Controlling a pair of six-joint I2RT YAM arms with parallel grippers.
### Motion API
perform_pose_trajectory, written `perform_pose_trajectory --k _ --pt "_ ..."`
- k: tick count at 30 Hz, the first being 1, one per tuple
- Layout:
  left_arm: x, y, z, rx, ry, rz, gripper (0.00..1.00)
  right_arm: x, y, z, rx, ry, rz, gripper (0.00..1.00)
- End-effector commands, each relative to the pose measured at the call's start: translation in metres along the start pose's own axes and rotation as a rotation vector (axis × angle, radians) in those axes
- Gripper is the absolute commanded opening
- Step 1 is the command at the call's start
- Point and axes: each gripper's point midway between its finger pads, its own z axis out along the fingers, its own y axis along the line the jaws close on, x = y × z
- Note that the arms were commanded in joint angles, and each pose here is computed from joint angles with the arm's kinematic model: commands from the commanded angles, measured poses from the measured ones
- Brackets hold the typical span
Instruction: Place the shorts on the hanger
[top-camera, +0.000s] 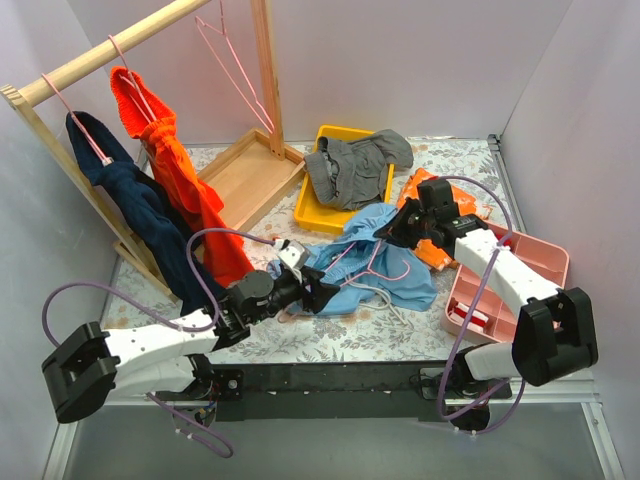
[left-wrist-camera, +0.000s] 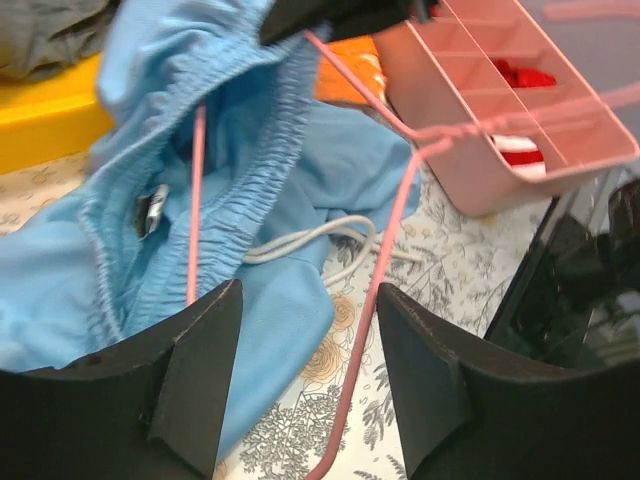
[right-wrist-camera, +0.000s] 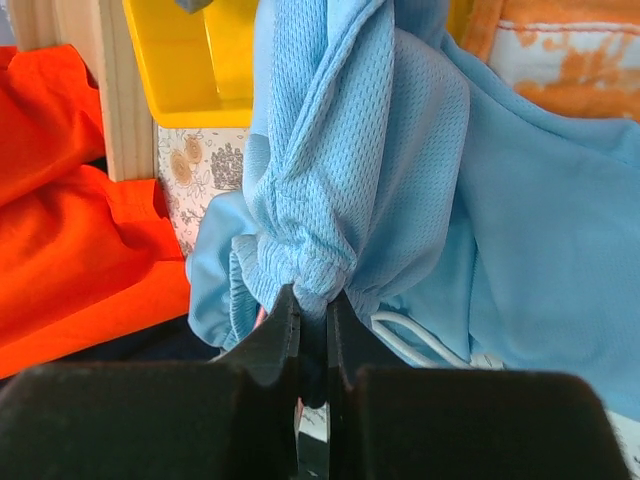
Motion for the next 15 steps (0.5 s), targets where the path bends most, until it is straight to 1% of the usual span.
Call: perform_pose_trajectory --k 1,2,3,4,5,6,7,9,11,12,14,15 --pt "-0.03 0.035 -0.017 -0.275 -0.035 -0.17 0.56 0.001 -0.001 -0.02 0.045 -0.003 -0.04 0.01" --pt "-0.028 0.041 -0.02 -0.32 -0.019 -0.194 0.55 0.003 -0.002 -0.021 0.049 0.003 -0.039 0.01" --pt "-0.013 0.05 -0.028 -0.384 0.045 -0.208 0.54 0.003 -0.003 -0.022 0.055 0.004 -0.043 0.01" --pt "-0.015 0.055 -0.029 -0.435 0.048 -0.247 0.52 0.004 -0.003 -0.022 0.052 0.006 -0.047 0.01" --pt "-0.009 0.058 -0.03 -0.462 0.085 -0.248 0.51 0.004 -0.001 -0.023 0.046 0.01 -0.057 0.01" --pt "0.004 0.062 -0.035 -0.499 0.156 -0.24 0.49 0.004 -0.001 -0.024 0.044 0.015 -0.085 0.01" --pt "-0.002 0.059 -0.032 -0.506 0.163 -0.255 0.49 0.003 0.0 -0.026 0.046 0.008 -0.094 0.01" --pt "0.016 0.06 -0.031 -0.525 0.261 -0.241 0.46 -0.002 -0.001 -0.03 0.062 -0.014 -0.092 0.01" --pt "0.015 0.054 -0.024 -0.506 0.294 -0.241 0.44 -0.004 0.001 -0.034 0.054 -0.033 -0.089 0.01" --pt "0.025 0.052 -0.023 -0.5 0.349 -0.235 0.44 -0.005 0.004 -0.035 0.045 -0.04 -0.088 0.01" --pt "0.027 0.046 -0.018 -0.476 0.391 -0.234 0.42 -0.01 0.008 -0.038 0.034 -0.064 -0.07 0.01" --pt "0.038 0.045 -0.018 -0.475 0.44 -0.234 0.42 -0.012 0.011 -0.039 0.026 -0.076 -0.063 0.01"
